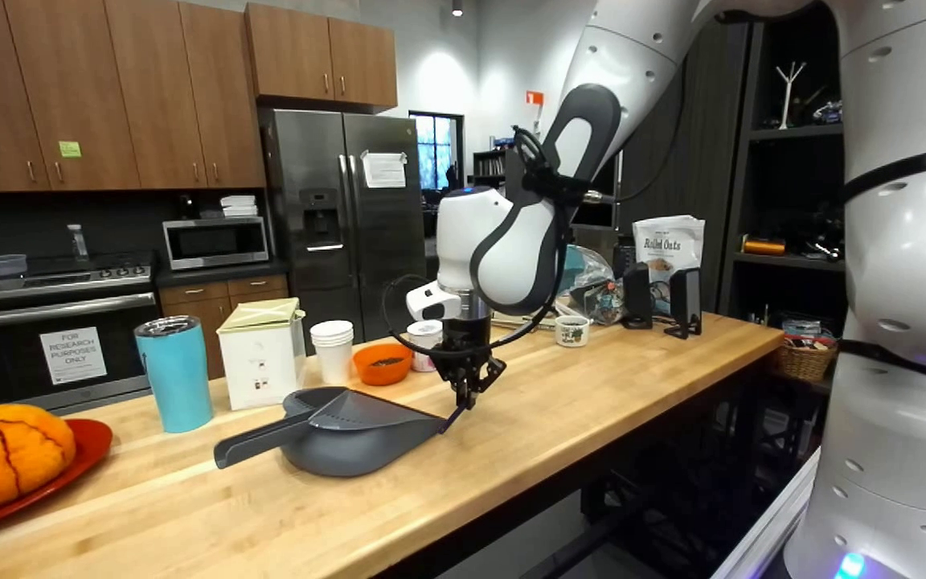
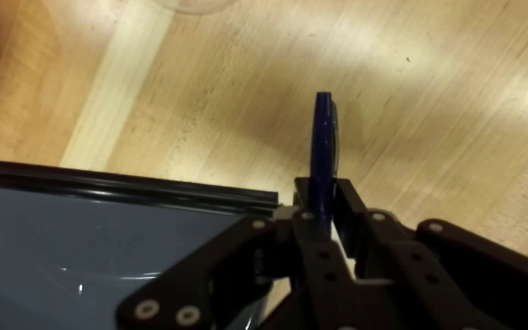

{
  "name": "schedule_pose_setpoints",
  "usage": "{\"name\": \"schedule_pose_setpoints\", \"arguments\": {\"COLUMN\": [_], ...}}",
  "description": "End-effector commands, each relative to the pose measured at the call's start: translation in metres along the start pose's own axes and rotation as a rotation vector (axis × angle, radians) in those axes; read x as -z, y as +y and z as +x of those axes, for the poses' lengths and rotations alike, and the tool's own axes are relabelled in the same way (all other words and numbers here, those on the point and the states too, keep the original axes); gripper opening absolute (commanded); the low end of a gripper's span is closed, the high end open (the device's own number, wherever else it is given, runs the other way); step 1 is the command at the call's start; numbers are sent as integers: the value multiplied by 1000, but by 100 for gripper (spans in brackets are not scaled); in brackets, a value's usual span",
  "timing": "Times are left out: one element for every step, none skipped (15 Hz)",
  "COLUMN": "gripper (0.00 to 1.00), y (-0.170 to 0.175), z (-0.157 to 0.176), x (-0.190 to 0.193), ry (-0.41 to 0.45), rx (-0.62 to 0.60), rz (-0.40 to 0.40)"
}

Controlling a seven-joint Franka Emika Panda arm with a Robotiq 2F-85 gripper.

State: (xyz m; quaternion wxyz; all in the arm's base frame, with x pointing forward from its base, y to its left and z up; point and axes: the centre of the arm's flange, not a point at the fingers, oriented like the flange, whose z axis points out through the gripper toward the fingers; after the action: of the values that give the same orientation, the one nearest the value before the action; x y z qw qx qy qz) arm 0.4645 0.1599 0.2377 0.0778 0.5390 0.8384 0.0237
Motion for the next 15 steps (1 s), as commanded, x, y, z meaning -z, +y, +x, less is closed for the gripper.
{"name": "schedule_pose_setpoints", "arguments": {"gripper": [4,4,4,4,4,4,4,4,4,4,4,4,4,4,4], "y": [10,14,17,19,23,26,28,32,34,38,42,46,51,56,59], "z": [4,4,5,6,8,9,10,11,13,17,20,23,26,29,30], "x": [27,32,37,41,45,47,50,52,54,54,55,55,53,52,52], "ry": [-19,-18,-21,-23,-26,-31,-36,-40,-40,-37,-38,-44,-57,-63,-76], "rx": [-44,-56,-60,-67,-71,-82,-94,-109,-125,-149,-167,-184,-213,-234,-255], "rz": [-38,-50,-62,-70,-81,-91,-98,-106,-114,-130,-140,-149,-160,-162,-172]}}
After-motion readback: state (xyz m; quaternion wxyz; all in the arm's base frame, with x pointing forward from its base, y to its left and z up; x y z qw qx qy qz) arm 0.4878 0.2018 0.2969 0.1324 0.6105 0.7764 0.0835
